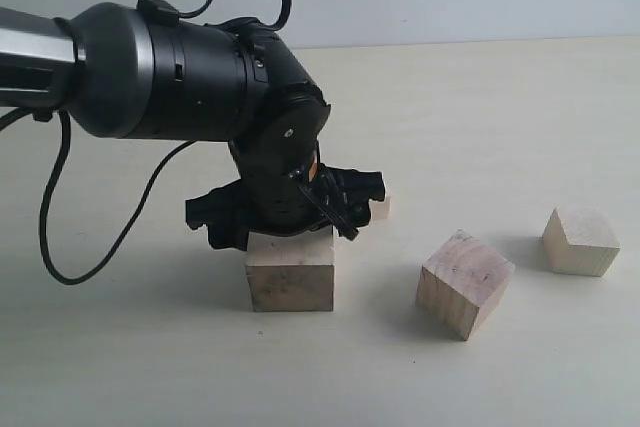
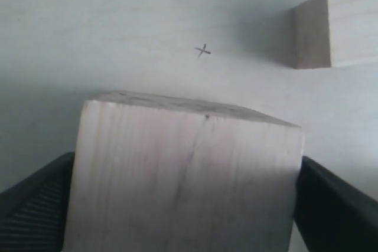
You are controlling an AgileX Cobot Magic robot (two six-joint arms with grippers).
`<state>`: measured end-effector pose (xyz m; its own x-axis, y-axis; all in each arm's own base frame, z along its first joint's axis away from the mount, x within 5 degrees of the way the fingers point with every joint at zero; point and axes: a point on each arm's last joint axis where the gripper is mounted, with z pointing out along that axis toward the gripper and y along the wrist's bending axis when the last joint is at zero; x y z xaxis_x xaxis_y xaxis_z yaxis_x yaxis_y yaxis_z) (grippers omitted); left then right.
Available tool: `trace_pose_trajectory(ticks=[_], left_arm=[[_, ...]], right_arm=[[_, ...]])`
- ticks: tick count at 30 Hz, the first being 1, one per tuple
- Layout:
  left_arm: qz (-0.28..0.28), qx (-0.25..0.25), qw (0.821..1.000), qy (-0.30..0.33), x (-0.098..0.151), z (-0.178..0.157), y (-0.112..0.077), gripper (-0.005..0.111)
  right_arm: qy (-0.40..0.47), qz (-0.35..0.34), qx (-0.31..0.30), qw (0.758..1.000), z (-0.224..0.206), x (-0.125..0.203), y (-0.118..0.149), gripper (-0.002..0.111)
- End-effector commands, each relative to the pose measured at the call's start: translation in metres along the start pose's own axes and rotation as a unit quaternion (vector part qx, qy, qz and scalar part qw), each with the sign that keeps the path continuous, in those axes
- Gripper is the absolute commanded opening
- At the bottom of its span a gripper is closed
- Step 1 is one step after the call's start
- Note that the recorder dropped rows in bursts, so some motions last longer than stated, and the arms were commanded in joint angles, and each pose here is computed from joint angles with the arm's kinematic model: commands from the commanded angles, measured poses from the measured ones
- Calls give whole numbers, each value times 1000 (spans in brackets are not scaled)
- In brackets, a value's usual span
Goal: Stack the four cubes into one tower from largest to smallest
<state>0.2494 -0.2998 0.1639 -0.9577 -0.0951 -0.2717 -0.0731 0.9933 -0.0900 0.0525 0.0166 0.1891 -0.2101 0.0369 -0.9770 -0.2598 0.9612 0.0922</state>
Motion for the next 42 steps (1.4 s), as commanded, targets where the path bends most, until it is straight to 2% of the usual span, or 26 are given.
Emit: trace_pose_trajectory(ticks=[1,8,14,22,24,25,26,28,29,31,33,35,37,39,42], left_arm=[[-17,-8,1000,10,2,2,2,88],[-19,-13,1000,16,3,2,3,88],[4,-15,1000,-14,-3,-9,5,88],[28,3,998,-56,-12,-48,10,88],[50,16,996,-70,-9,-61,9,88],[80,23,992,-91,-8,-73,7,87],[104,27,988,-108,-7,-83,7,84],[158,34,975,-149,-7,-108,13,60],[185,39,967,-170,-4,-122,20,39],[193,62,959,-197,1,-142,36,1],[199,87,948,-232,10,-157,58,0],[180,109,944,-255,18,-165,79,0],[129,128,940,-287,34,-173,119,0],[118,142,929,-321,49,-184,154,0],[131,185,908,-353,63,-196,179,0]], right_arm=[[-8,-3,4,1000,0,0,-1,0],[-8,-3,4,1000,0,0,-1,0],[-8,-3,4,1000,0,0,-1,0],[-8,-3,4,1000,0,0,-1,0],[-8,-3,4,1000,0,0,-1,0],[-8,-3,4,1000,0,0,-1,0],[-8,-3,4,1000,0,0,-1,0],[-8,-3,4,1000,0,0,-1,0],[-8,-3,4,1000,0,0,-1,0],[-8,-3,4,1000,0,0,-1,0],[-8,-3,4,1000,0,0,-1,0],[-8,-3,4,1000,0,0,-1,0],[-8,-3,4,1000,0,0,-1,0],[-8,-3,4,1000,0,0,-1,0],[-8,-3,4,1000,0,0,-1,0]])
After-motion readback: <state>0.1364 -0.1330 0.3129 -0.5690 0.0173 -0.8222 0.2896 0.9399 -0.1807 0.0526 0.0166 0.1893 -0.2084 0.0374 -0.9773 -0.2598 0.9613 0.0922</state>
